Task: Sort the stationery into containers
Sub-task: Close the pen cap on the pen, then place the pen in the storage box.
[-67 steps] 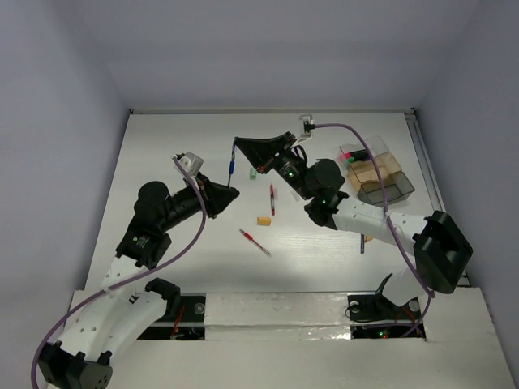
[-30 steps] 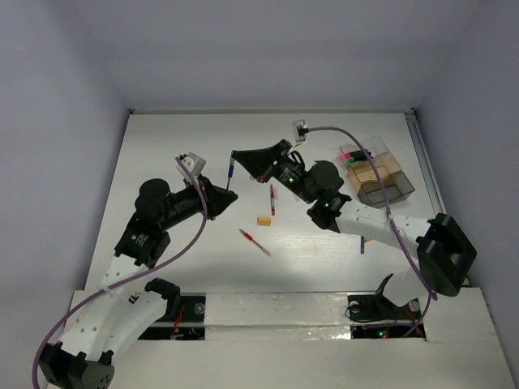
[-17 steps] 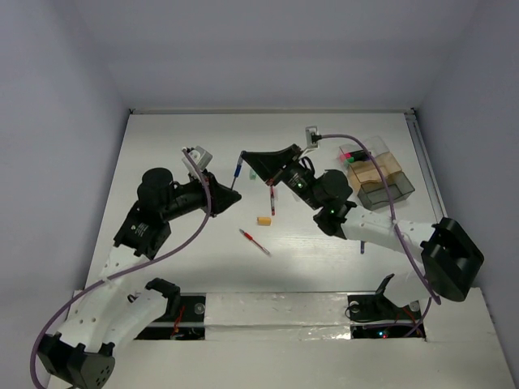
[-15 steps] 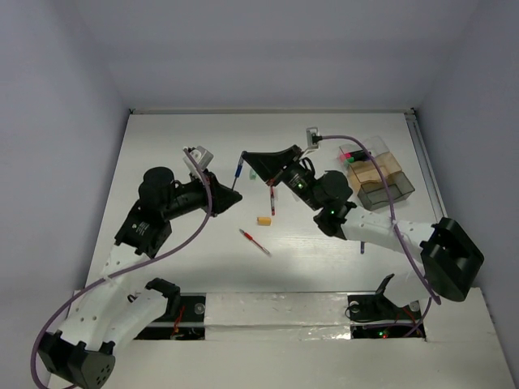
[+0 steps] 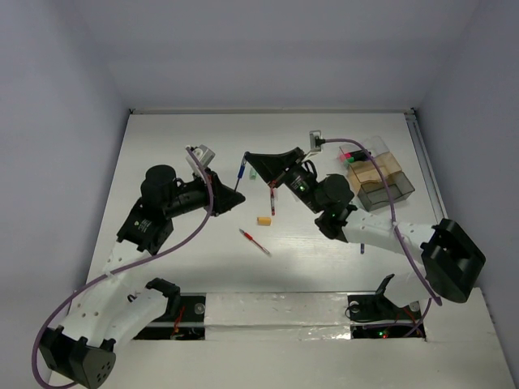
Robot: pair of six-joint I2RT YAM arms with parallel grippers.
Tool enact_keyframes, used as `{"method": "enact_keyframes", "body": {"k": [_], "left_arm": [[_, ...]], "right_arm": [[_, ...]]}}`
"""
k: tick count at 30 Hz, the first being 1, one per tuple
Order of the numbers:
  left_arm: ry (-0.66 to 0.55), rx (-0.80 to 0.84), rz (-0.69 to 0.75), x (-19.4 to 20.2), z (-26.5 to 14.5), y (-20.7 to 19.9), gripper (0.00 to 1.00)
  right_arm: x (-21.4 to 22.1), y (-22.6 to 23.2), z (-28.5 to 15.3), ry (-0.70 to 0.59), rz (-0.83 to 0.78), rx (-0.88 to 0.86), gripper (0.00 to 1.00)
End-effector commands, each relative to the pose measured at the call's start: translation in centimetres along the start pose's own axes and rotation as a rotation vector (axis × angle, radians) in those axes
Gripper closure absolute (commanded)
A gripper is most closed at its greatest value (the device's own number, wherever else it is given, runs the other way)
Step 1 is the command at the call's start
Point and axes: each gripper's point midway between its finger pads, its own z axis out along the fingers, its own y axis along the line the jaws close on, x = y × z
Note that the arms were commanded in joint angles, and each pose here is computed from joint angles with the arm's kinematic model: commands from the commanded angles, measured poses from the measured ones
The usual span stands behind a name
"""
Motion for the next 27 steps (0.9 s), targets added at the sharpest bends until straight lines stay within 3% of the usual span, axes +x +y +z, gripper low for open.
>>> {"method": "enact_keyframes", "body": {"k": [1, 10, 13, 22, 27], "left_arm": [[-0.427, 0.048, 0.238, -12.8, -2.0, -4.3, 1.00], [-0.417, 0.024, 0.239, -12.8, -1.5, -3.7, 1.00], [-0.390, 0.042, 0.232, -12.2, -1.0, -3.6, 1.00], [-0.330, 0.027, 0.162, -8.7, -0.7, -2.2, 1.00], [-0.280, 0.052, 0.136, -6.8, -0.2, -2.0, 0.69]], "right_arm": [[12.2, 0.6, -4.9, 0.450, 0.081, -0.047, 1.00], [13.1, 2.7, -4.9, 0.521, 0.167, -0.145, 1.00], [12.0, 2.8, -4.5, 0.469, 0.154, -0.130, 1.00], [3.0, -0.3, -2.2, 0.191, 0.053, 0.035, 1.00], [-1.0, -1.5, -1.3, 0.085, 0.023, 0.079, 1.00]]}}
